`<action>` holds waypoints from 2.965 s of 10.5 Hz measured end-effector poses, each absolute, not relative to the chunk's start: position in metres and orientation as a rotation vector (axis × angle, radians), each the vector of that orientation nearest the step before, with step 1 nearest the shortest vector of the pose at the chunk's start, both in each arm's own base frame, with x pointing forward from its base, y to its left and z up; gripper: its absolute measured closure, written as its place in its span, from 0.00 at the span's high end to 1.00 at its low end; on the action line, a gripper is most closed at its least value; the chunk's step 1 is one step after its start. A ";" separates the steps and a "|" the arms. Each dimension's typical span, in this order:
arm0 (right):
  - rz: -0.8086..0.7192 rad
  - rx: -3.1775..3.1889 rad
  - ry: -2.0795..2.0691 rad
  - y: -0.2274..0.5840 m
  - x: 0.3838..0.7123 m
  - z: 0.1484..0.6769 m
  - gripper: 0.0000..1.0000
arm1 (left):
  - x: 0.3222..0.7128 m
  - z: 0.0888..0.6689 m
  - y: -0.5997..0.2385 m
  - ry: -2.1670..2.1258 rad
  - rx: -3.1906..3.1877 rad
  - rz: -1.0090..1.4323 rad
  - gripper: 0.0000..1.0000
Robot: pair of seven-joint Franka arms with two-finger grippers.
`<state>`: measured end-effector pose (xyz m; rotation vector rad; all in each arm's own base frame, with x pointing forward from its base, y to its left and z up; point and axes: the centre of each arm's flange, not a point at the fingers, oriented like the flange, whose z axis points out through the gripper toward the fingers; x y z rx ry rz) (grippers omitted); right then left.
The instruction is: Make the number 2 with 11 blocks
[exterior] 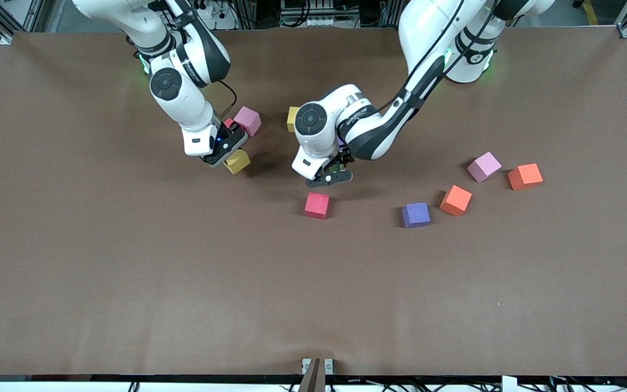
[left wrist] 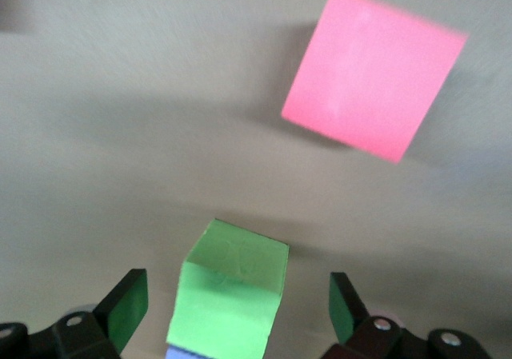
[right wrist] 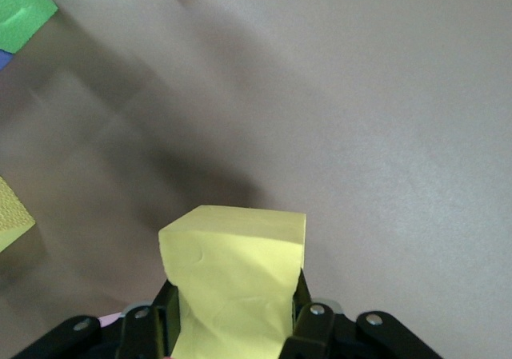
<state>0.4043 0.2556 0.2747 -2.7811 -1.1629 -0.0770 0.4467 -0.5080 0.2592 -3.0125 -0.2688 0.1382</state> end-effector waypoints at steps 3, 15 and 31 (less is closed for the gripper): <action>-0.069 -2.753 -1.264 0.272 0.398 0.279 0.56 | 0.481 0.312 -0.479 -0.422 -3.034 0.056 1.00; -0.147 -2.521 -1.817 0.417 0.392 0.260 0.57 | 0.598 0.313 -0.429 -0.821 -3.139 -0.054 1.00; -0.111 -2.424 -1.963 0.467 0.380 0.221 0.57 | 0.624 0.308 -0.363 -1.855 -2.601 0.263 1.00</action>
